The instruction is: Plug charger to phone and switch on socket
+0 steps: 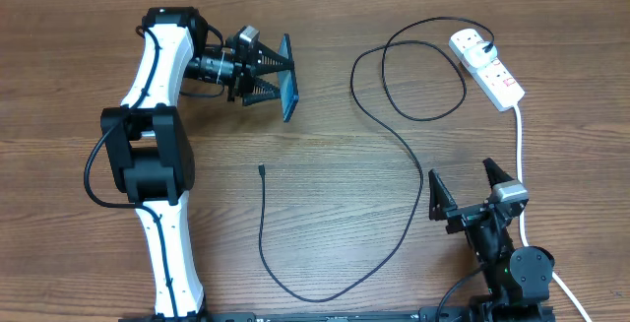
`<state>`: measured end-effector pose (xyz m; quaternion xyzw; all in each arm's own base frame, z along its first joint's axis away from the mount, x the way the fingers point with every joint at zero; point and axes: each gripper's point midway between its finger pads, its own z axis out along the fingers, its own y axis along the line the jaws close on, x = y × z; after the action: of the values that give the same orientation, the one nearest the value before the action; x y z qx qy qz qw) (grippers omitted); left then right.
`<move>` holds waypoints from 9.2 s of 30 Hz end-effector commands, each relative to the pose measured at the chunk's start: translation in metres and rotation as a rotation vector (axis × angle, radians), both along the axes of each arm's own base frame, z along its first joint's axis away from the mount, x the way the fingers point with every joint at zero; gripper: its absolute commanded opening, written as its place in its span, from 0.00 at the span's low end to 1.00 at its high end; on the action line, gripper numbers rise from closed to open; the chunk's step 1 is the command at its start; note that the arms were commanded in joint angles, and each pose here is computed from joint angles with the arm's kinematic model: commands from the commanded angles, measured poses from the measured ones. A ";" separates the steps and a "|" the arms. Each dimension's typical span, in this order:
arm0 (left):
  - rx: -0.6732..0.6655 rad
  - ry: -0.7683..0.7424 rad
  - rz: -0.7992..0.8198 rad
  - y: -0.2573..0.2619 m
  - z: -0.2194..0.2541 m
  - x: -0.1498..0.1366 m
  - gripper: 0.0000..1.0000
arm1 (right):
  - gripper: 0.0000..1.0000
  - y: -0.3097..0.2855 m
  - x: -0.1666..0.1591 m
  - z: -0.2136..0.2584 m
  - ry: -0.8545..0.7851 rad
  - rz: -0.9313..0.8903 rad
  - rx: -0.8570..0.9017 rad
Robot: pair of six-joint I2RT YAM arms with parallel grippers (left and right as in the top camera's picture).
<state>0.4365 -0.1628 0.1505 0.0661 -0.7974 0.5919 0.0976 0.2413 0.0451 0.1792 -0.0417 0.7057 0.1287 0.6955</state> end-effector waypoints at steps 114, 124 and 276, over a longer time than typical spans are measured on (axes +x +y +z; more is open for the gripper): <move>0.339 0.016 -0.279 -0.056 -0.043 -0.052 0.63 | 0.35 0.251 0.096 -0.067 1.389 0.475 0.396; 0.339 0.008 -0.281 -0.058 -0.043 -0.051 0.64 | 0.04 0.251 0.095 -0.067 1.392 0.473 0.395; 0.143 0.305 -0.010 -0.006 -0.007 -0.027 0.04 | 1.00 0.139 0.135 -0.096 1.359 0.193 0.293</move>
<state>0.4098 -0.1596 0.1304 0.1272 -0.8238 0.5172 0.1940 0.3656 0.2076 0.0944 0.0619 0.9357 0.3428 0.0559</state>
